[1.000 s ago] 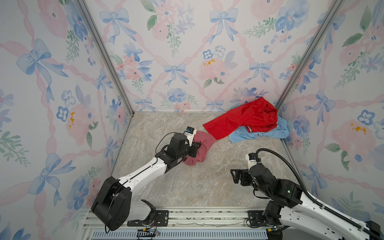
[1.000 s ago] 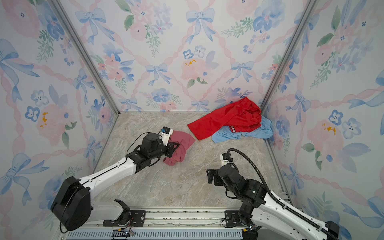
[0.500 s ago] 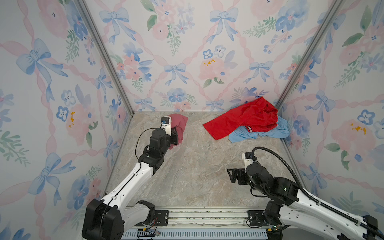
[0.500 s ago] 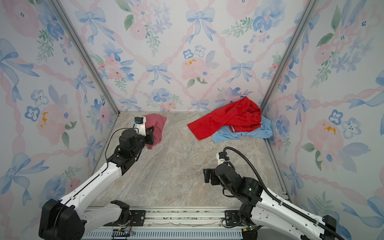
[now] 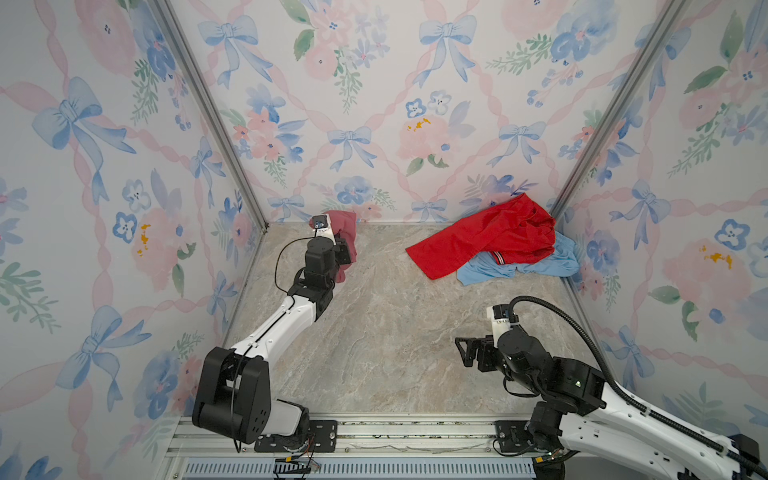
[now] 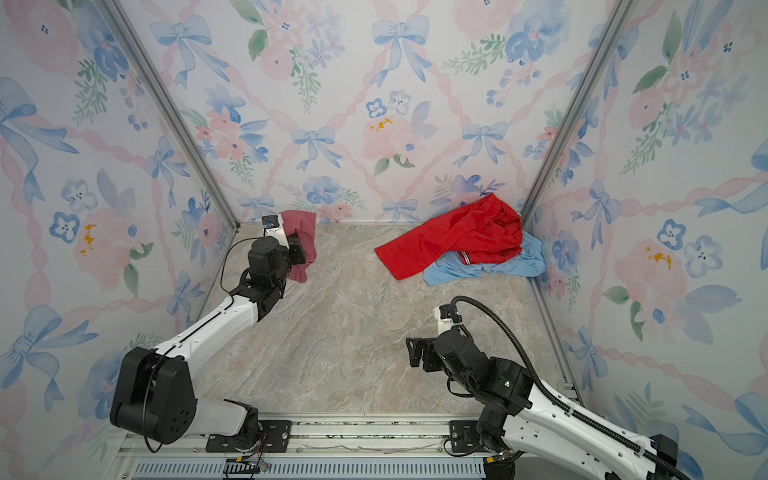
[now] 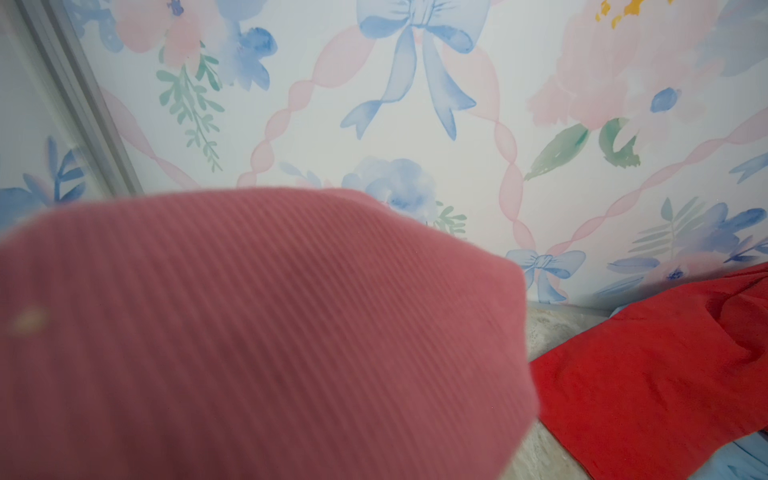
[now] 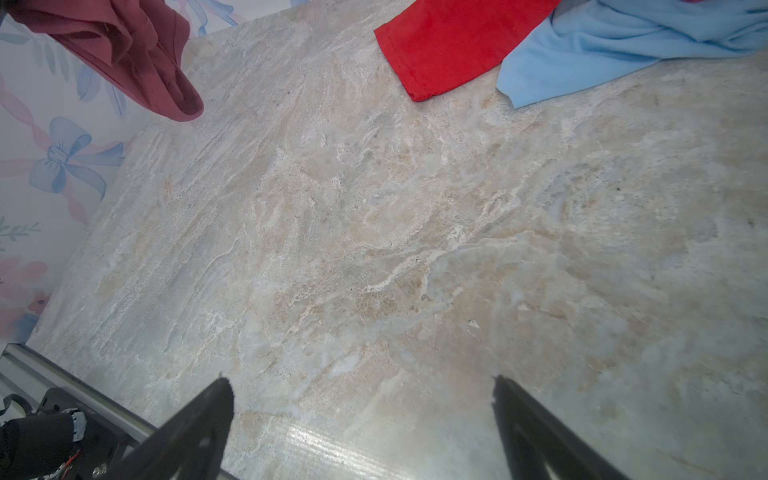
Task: Pick out a specific cloth from the pile
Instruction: 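Drag the pink cloth to the far wall with left gripper while right arm withdraws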
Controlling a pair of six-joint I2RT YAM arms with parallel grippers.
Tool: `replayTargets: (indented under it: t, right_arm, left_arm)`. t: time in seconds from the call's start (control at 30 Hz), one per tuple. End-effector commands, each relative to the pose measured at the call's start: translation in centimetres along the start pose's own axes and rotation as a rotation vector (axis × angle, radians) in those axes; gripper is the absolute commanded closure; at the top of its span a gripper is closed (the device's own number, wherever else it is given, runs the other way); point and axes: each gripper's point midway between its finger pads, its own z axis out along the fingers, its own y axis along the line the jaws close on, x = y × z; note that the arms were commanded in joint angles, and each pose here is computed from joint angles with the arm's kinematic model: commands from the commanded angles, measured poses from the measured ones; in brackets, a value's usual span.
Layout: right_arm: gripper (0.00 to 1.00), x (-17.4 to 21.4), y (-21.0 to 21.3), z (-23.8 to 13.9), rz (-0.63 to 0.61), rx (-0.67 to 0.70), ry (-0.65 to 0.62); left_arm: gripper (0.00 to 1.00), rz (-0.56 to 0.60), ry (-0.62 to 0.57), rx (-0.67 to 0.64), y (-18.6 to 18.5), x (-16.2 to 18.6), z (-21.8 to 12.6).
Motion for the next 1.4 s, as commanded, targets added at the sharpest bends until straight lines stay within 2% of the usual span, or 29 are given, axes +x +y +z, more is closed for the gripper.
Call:
replayTargets:
  t: [0.0,0.2,0.37,0.53,0.67,0.87,1.0,1.1,1.37]
  right_arm:
    - [0.01,0.5,-0.8,-0.3,-0.003,0.026,0.003]
    - [0.01,0.1,-1.4,-1.3,0.013,0.035,-0.023]
    - [0.00,-0.3,-2.1,-2.5,0.017,0.056,-0.037]
    - [0.00,-0.3,-2.9,-2.7,0.022,0.071,-0.062]
    - [0.00,-0.4,-2.8,-2.6,0.014,0.064,-0.071]
    - [0.00,-0.3,-2.3,-1.9,-0.016,0.065,-0.060]
    - [0.01,-0.2,-2.0,-1.6,-0.032,0.061,-0.045]
    - [0.01,0.0,-2.1,-1.7,-0.027,0.061,-0.039]
    - [0.01,-0.1,-2.8,-2.5,0.008,0.055,-0.067]
  left_arm:
    - [1.00,0.015,-0.110,0.018,-1.2,-3.7,2.4]
    - [1.00,0.111,-0.082,-0.065,0.6,-1.6,8.4]
    - [1.00,0.168,-0.017,-0.080,2.4,2.4,10.5]
    - [1.00,0.140,0.068,-0.048,3.2,6.4,9.3]
    - [1.00,0.062,0.139,-0.041,3.6,8.6,7.0]
    - [1.00,-0.052,0.358,-0.120,5.3,13.1,4.4]
    - [1.00,-0.112,0.498,-0.123,6.3,15.9,4.3]
    - [1.00,-0.182,0.555,-0.070,6.8,17.3,4.5]
    - [1.00,-0.221,0.683,-0.018,7.8,21.0,4.8]
